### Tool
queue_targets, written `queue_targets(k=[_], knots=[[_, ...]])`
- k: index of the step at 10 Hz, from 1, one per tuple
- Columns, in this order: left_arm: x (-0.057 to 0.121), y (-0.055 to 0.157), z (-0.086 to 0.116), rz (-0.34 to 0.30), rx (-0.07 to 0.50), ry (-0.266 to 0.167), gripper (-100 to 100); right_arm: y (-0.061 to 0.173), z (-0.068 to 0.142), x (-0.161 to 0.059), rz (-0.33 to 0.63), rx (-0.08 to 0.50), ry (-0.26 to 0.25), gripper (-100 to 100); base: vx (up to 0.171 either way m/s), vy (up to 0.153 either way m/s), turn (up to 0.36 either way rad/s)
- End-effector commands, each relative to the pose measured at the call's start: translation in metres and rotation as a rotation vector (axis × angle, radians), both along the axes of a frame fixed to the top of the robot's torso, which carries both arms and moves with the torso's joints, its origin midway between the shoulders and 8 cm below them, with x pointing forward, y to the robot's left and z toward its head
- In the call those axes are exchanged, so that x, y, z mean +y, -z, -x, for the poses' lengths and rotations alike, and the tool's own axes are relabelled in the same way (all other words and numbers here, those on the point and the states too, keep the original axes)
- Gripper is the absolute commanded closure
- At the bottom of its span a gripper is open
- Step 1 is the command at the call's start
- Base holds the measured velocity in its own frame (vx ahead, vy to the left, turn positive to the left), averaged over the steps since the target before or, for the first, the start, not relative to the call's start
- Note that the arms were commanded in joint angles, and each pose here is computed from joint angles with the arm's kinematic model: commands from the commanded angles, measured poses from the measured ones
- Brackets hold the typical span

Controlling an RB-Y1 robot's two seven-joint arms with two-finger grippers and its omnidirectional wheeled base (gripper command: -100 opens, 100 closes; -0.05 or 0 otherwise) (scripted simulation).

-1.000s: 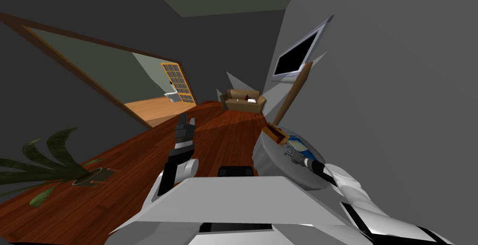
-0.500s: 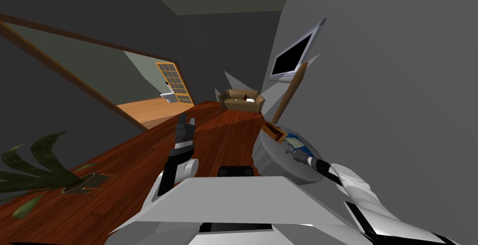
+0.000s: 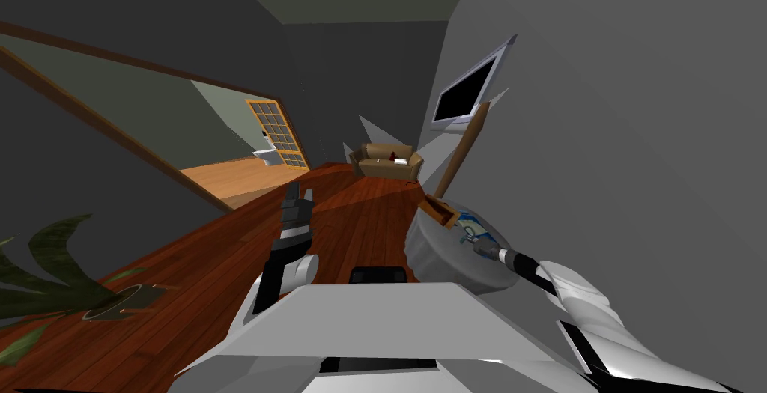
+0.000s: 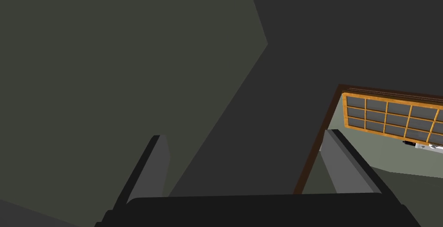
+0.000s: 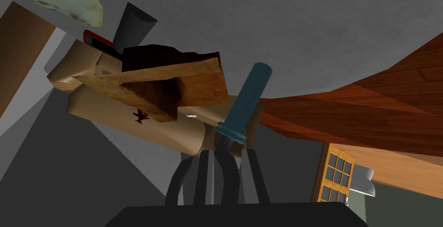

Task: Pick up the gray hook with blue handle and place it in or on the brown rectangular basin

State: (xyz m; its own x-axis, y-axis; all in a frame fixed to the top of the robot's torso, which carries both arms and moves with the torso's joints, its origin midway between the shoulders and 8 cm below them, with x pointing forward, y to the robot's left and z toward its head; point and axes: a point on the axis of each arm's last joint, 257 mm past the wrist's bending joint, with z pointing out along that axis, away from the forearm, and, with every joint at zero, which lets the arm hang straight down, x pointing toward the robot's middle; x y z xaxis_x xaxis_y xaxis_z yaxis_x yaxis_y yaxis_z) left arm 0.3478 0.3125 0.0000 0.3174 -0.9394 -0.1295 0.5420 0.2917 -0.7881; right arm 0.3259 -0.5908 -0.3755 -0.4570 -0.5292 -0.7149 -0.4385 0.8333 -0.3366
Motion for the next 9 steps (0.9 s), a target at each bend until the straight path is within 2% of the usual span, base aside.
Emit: queue_targets(k=[1,3,4,6,7,9], knots=[[0.0,0.0,0.0,0.0,0.0,0.0,0,-0.015,-0.005,-0.001,-0.021,-0.023,-0.001,100,0.0,0.029,-0.071],[0.0,0.0,0.0,0.0,0.0,0.0,0,-0.022,-0.008,-0.001,-0.029,-0.035,-0.002,100,-0.001,0.022,-0.016],[0.0,0.0,0.0,0.0,0.0,0.0,0,-0.041,-0.017,-0.003,-0.045,-0.065,-0.009,100,0.006,0.048,-0.069],[0.0,0.0,0.0,0.0,0.0,0.0,0,-0.047,-0.02,-0.004,-0.047,-0.073,-0.013,100,0.006,0.044,-0.022],[0.0,0.0,0.0,0.0,0.0,0.0,0,-0.066,-0.029,-0.009,-0.036,-0.085,-0.029,100,0.052,0.066,0.038],[0.0,0.0,0.0,0.0,0.0,0.0,0,-0.066,-0.029,-0.009,-0.036,-0.085,-0.029,100,0.063,0.046,0.014]])
